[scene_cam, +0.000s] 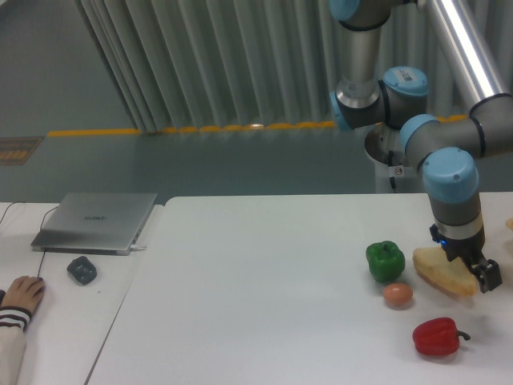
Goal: Place the triangular bread in the basket
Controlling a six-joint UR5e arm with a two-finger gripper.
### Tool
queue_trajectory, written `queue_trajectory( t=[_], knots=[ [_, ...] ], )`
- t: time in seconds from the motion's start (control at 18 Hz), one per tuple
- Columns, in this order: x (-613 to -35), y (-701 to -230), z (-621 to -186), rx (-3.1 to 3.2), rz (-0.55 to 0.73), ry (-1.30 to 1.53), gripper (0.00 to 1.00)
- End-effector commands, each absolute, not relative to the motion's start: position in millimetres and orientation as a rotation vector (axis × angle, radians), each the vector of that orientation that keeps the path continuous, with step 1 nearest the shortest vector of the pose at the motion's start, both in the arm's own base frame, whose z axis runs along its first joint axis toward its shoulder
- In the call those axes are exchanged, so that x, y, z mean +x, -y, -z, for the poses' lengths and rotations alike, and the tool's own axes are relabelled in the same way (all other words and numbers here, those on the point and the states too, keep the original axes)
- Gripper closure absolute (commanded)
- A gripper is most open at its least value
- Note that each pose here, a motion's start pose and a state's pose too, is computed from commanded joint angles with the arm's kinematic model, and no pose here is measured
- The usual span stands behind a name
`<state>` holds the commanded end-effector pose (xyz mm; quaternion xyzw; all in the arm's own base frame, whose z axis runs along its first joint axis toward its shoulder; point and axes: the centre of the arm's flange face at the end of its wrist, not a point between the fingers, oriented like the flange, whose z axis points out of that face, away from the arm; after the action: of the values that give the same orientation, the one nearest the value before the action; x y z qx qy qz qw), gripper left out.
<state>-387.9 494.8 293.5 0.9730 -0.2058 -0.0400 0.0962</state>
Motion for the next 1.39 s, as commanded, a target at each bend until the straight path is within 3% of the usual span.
queue_trajectory(
  t=[0.83,1.0,1.11,1.22,1.39],
  knots=[
    [-387.7,-500.7,-271.2,2.860,0.074,0.622,0.03],
    [-390.4,-500.3,-273.3,2.819,0.033,0.624,0.17],
    [-392.5,-498.6,-273.3,2.779,0.012,0.624,0.35],
    [-392.0,-498.0,-272.0,2.766,-0.015,0.625,0.60],
    [-392.0,-497.1,-269.9,2.745,-0.016,0.627,0.64]
  ],
)
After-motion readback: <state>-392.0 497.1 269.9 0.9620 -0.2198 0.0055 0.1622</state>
